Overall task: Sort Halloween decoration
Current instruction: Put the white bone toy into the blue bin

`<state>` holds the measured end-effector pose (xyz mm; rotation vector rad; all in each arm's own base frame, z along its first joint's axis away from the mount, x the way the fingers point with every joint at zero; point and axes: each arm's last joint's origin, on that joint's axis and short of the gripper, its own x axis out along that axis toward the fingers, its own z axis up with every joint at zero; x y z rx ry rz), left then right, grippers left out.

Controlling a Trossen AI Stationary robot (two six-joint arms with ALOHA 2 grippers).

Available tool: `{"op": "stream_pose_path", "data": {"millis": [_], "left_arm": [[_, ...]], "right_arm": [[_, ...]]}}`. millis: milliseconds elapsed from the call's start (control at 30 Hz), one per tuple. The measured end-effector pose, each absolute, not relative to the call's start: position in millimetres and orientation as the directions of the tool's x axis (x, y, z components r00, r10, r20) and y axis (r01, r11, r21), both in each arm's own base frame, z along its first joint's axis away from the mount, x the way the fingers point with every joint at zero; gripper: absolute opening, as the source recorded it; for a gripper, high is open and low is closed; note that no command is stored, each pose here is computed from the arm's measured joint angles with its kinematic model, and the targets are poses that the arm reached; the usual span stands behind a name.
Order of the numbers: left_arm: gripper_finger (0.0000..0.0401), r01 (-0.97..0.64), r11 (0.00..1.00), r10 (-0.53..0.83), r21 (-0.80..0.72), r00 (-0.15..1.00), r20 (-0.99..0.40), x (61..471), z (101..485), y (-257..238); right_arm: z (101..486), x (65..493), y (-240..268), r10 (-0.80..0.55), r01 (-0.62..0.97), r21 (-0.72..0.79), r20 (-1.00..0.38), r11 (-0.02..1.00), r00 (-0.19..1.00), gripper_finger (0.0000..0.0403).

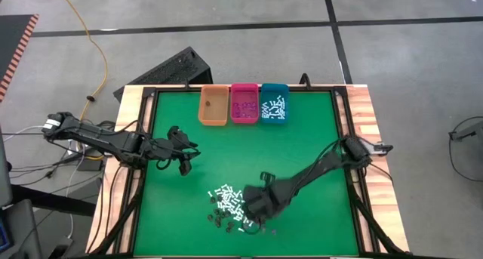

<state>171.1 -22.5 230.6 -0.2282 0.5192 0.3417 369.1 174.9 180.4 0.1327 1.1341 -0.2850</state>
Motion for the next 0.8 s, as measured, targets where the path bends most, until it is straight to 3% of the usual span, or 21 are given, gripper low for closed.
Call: {"op": "stream_pose_path", "data": {"millis": [233,433,633,800], "left_arm": [[0.0144,-0.374,0.919,0.260,-0.127,0.815,-0.518,171,231,-22],[0.0144,-0.371,0.921,0.260,-0.120,0.814,-0.520,171,230,-22],[0.0144,-0.372,0.921,0.260,-0.121,0.813,-0.521,171,230,-22],[0.0144,-0.374,0.920,0.261,-0.118,0.809,-0.527,171,230,-22]], "right_arm": [[247,355,103,-0.232,0.258,-0.135,-0.890,0.957,0.393,0.0019],[301,333,7,-0.351,0.352,-0.215,-0.852,0.911,0.388,0.0019],[323,304,-95,-0.442,0.517,-0.230,-0.832,0.824,0.335,0.0019],[314,290,-152,-0.462,0.605,-0.230,-0.847,0.763,0.261,0.0021]]}}
